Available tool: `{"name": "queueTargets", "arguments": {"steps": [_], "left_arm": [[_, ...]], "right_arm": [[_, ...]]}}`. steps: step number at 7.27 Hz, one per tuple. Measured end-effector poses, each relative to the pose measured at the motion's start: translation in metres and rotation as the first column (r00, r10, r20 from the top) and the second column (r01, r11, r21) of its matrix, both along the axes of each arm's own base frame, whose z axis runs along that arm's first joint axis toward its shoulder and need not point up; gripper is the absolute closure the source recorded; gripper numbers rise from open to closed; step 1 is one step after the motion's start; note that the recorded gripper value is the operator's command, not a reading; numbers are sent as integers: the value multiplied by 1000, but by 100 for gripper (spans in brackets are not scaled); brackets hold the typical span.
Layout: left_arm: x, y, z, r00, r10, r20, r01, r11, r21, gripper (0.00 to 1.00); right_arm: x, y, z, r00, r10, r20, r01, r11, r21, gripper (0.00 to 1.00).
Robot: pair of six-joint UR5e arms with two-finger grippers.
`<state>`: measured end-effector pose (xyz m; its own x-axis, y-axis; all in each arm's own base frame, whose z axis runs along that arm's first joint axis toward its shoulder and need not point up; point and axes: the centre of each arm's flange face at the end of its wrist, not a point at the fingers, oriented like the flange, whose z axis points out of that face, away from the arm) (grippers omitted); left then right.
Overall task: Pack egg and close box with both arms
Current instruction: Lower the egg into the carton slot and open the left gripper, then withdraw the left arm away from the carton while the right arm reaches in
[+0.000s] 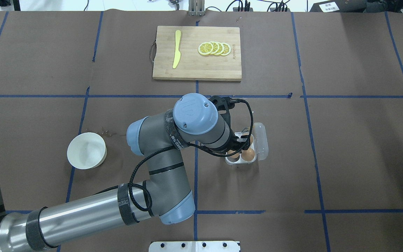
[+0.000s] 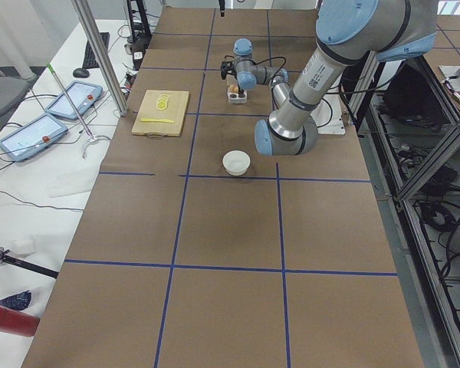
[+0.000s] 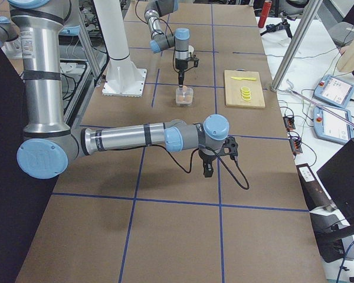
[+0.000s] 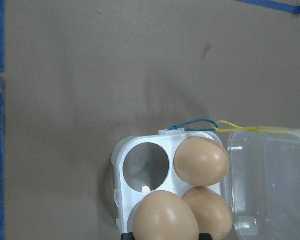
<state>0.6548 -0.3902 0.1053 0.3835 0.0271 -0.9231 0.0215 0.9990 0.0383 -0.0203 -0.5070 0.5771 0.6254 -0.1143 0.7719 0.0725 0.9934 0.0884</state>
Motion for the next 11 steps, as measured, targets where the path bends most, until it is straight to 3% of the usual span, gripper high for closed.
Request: {"name": "queueTargets", "arguments": {"steps": [1,2,8,10,11], "left_arm": [[1,0,1,1000,0,-1,0,1000,0,26],[1,-1,1,1000,0,-2,0,1000,1,14],[-7,-3,-4,1000,-5,-12,5,1000,10,16],[-49,-24,18,999,-47,-12,47,999,19,17],[-91,-37,42,998,-61,-3,62,997,43,17]], "right_arm": [[0,0,0,1000,0,0,0,1000,-1,0],[0,0,0,1000,0,0,0,1000,-1,0],[-1,-2,-5,1000,6,2,-6,1000,0,0],[-18,-12,-26,999,38,7,-38,999,-32,0],[-38,-13,-46,999,48,15,-48,998,-41,9]]}}
